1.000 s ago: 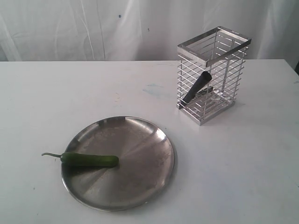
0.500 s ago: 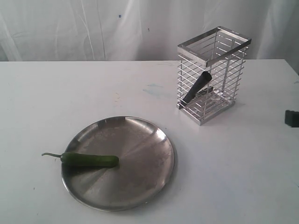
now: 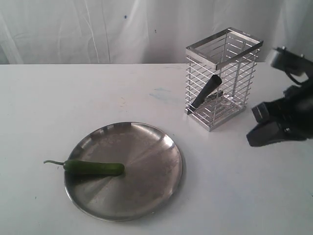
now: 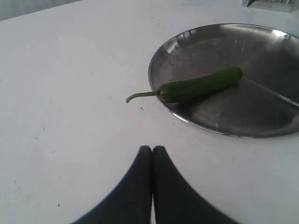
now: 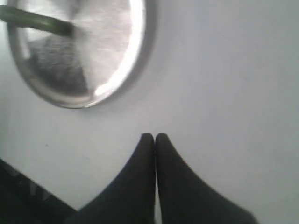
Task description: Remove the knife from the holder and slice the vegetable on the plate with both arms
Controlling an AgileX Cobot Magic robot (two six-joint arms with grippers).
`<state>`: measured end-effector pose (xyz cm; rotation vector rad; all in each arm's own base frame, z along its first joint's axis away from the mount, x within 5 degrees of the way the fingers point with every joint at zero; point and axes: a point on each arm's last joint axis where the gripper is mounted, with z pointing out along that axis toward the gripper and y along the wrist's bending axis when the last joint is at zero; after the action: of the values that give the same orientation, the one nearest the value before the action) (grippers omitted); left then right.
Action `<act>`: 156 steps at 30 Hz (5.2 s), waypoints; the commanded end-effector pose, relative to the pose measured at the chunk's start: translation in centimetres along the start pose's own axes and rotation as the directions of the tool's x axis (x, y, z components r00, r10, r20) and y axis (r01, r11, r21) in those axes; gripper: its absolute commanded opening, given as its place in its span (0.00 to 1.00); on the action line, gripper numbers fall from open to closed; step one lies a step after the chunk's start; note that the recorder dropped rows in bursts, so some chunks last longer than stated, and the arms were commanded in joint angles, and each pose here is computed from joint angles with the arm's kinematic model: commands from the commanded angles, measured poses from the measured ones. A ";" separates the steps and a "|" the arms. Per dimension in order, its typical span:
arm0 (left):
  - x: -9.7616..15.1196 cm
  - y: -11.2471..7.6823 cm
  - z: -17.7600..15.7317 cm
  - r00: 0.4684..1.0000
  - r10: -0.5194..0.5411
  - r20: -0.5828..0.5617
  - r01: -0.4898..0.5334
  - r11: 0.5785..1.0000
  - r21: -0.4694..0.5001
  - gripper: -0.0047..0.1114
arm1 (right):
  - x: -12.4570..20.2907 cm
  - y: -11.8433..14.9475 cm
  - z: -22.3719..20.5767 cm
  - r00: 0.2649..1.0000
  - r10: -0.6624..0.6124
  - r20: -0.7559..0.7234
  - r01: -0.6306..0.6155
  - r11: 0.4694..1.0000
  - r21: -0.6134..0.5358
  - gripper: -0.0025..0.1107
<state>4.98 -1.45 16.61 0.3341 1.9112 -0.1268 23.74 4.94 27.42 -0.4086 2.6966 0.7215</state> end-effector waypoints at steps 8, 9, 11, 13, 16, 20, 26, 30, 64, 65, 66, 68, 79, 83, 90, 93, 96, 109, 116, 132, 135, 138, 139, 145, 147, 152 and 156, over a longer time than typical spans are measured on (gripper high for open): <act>0.0 0.0 0.0 1.000 -0.012 0.006 0.012 1.000 -0.002 0.04 | -7.2 7.6 -3.7 0.867 -0.478 0.143 0.411 0.846 0.339 0.06; 0.0 0.0 0.0 1.000 -0.012 0.006 0.012 1.000 -0.002 0.04 | -7.5 7.5 -3.4 0.856 -0.495 0.145 0.426 0.837 0.343 0.11; 0.0 0.0 0.0 1.000 -0.012 0.006 0.012 1.000 -0.002 0.04 | -8.1 6.9 -2.1 0.850 -0.516 0.109 0.454 0.822 0.345 0.25; 0.0 0.0 0.0 1.000 -0.012 0.006 0.012 1.000 -0.002 0.04 | -8.4 6.3 -0.7 0.861 -0.502 0.077 0.452 0.827 0.333 0.39; 0.0 0.0 0.0 1.000 -0.012 0.006 0.012 1.000 -0.002 0.04 | -8.9 5.5 1.0 0.873 -0.486 0.043 0.449 0.834 0.321 0.59; 0.0 0.0 0.0 1.000 -0.012 0.006 0.012 1.000 -0.002 0.04 | -9.4 4.9 2.3 0.879 -0.475 0.029 0.443 0.838 0.319 0.62; 0.0 0.0 0.0 1.000 -0.012 0.006 0.012 1.000 -0.002 0.04 | -10.4 4.4 3.5 0.873 -0.479 0.085 0.425 0.836 0.347 0.62; 0.0 0.0 0.0 1.000 -0.012 0.006 0.012 1.000 -0.002 0.04 | -10.8 3.9 4.6 0.877 -0.473 0.083 0.419 0.838 0.349 0.62; 0.0 0.0 0.0 1.000 -0.012 0.006 0.012 1.000 -0.002 0.04 | -11.1 4.5 3.3 0.872 -0.459 0.168 0.376 0.850 0.370 0.09; 0.0 0.0 0.0 1.000 -0.012 0.006 0.012 1.000 -0.002 0.04 | -11.0 4.7 2.8 0.868 -0.463 0.177 0.376 0.848 0.372 0.09; 0.0 0.0 0.0 1.000 -0.012 0.006 0.012 1.000 -0.002 0.04 | -10.9 4.9 2.2 0.863 -0.470 0.185 0.379 0.845 0.378 0.09; 0.0 0.0 0.0 1.000 -0.012 0.006 0.012 1.000 -0.002 0.04 | -10.7 5.3 1.4 0.857 -0.476 0.197 0.381 0.843 0.380 0.09; 0.0 0.0 0.0 1.000 -0.012 0.006 0.012 1.000 -0.002 0.04 | -8.3 7.4 -3.4 0.861 -0.453 0.231 0.357 0.862 0.361 0.02; 0.0 0.0 0.0 1.000 -0.012 0.006 0.012 1.000 -0.002 0.04 | -7.1 8.3 -5.4 0.857 -0.451 0.249 0.355 0.867 0.350 0.02; 0.0 0.0 0.0 1.000 -0.012 0.006 0.012 1.000 -0.002 0.04 | -4.9 10.4 -7.6 0.868 -0.388 0.311 0.334 0.918 0.212 0.02; 0.0 0.0 0.0 1.000 -0.012 0.006 0.012 1.000 -0.002 0.04 | -4.3 10.8 -7.6 0.864 -0.380 0.331 0.344 0.925 0.163 0.02; 0.0 0.0 0.0 1.000 -0.012 0.006 0.012 1.000 -0.002 0.04 | -3.8 10.5 -6.6 0.873 -0.336 0.353 0.313 0.942 0.123 0.02; 0.0 0.0 0.0 1.000 -0.012 0.006 0.012 1.000 -0.002 0.04 | 1.3 7.5 0.9 0.780 0.199 0.593 0.003 0.947 -0.323 0.02; 0.0 0.0 0.0 1.000 -0.012 0.006 0.012 1.000 -0.002 0.04 | 3.7 6.2 3.2 0.827 0.228 0.514 -0.067 0.947 -0.313 0.02; 0.0 0.0 0.0 1.000 -0.012 0.006 0.012 1.000 -0.002 0.04 | 5.3 7.0 3.4 0.804 -0.319 0.502 0.403 0.913 -0.065 0.02; 0.0 0.0 0.0 1.000 -0.012 0.006 0.012 1.000 -0.002 0.04 | 6.0 8.0 2.2 0.732 -0.437 0.522 0.498 0.867 0.026 0.02; 0.0 0.0 0.0 1.000 -0.012 0.006 0.012 1.000 -0.002 0.04 | 6.6 8.8 0.2 0.629 -0.521 0.577 0.548 0.823 0.147 0.02; 0.0 0.0 0.0 1.000 -0.012 0.006 0.012 1.000 -0.002 0.04 | 6.9 9.1 -0.6 0.589 -0.542 0.599 0.557 0.810 0.185 0.02; 0.0 0.0 0.0 1.000 -0.012 0.006 0.012 1.000 -0.002 0.04 | 9.8 11.2 -5.3 0.275 -0.706 0.653 0.700 0.613 0.368 0.02; 0.0 0.0 0.0 1.000 -0.012 0.006 0.012 1.000 -0.002 0.04 | 10.3 11.1 -6.3 0.197 -0.740 0.643 0.685 0.573 0.449 0.02; 0.0 0.0 0.0 1.000 -0.012 0.006 0.012 1.000 -0.002 0.04 | 9.1 8.8 -5.8 0.058 -0.921 0.384 0.537 0.354 0.766 0.02; 0.0 0.0 0.0 1.000 -0.012 0.006 0.012 1.000 -0.002 0.04 | 7.5 7.6 -7.1 0.006 -0.978 0.207 0.268 0.201 0.942 0.02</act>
<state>4.98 -1.45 16.61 0.3341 1.9112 -0.1268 11.76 7.36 32.24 -1.0014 1.2384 -0.2194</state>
